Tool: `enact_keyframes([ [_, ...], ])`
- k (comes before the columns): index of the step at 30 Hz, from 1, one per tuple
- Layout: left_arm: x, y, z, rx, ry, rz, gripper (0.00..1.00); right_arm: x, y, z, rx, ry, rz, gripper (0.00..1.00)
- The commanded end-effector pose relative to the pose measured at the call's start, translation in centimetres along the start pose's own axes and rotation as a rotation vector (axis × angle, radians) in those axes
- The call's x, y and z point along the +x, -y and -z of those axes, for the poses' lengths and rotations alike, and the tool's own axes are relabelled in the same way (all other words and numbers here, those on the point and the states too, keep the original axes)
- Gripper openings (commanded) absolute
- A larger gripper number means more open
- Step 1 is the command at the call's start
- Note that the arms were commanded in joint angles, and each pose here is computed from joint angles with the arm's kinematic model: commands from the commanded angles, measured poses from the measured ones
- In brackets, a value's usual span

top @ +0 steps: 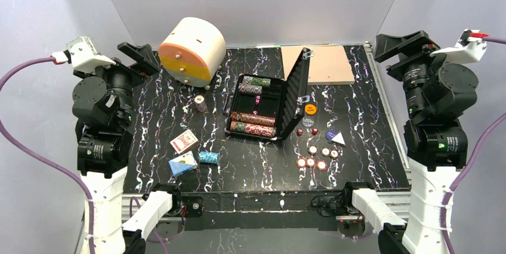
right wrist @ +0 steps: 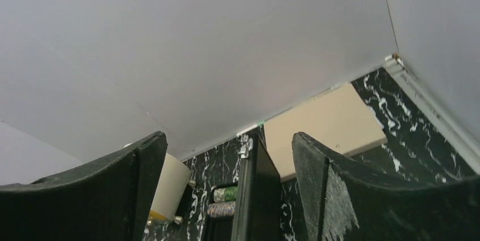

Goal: Pack up texas hold em set

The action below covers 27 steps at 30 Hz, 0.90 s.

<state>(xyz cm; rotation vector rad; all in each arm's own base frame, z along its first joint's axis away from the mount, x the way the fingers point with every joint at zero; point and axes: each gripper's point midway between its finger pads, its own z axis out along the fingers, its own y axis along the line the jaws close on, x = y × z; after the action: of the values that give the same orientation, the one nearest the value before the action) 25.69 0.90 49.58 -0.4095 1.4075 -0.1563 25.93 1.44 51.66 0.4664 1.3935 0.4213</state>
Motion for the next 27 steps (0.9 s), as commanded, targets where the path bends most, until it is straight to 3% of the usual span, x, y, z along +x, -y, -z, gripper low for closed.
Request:
enact_keyframes([
  [1, 0.6, 0.6, -0.7, 0.026, 0.006, 0.043, 0.98, 1.7, 1.7, 0.9, 0.075, -0.047, -0.066, 0.93],
  [7, 5.0, 0.7, -1.1, 0.056, -0.083, 0.088, 0.98, 7.3, 2.3, 2.0, 0.058, -0.27, -0.071, 0.98],
  [11, 9.0, 0.5, -0.9, 0.082, -0.153, 0.144, 0.98, 11.3, 0.1, 3.3, -0.112, -0.488, -0.052, 0.95],
  [15, 13.4, -0.7, -1.0, 0.041, -0.239, 0.183, 0.98, 13.4, -1.5, 3.3, -0.208, -0.608, -0.097, 0.95],
  [18, 16.3, 0.9, -1.2, 0.134, -0.338, 0.207, 0.98, 15.2, -3.0, 3.2, -0.327, -0.697, -0.138, 0.98],
  [24, 20.9, 2.8, -1.4, 0.231, -0.509, 0.244, 0.98, 18.7, 1.5, 1.5, -0.021, -0.836, -0.184, 0.98],
  [27, 22.7, 2.5, -1.6, 0.221, -0.556, 0.24, 0.98, 21.3, 3.2, 1.2, 0.049, -0.904, -0.167, 0.98],
])
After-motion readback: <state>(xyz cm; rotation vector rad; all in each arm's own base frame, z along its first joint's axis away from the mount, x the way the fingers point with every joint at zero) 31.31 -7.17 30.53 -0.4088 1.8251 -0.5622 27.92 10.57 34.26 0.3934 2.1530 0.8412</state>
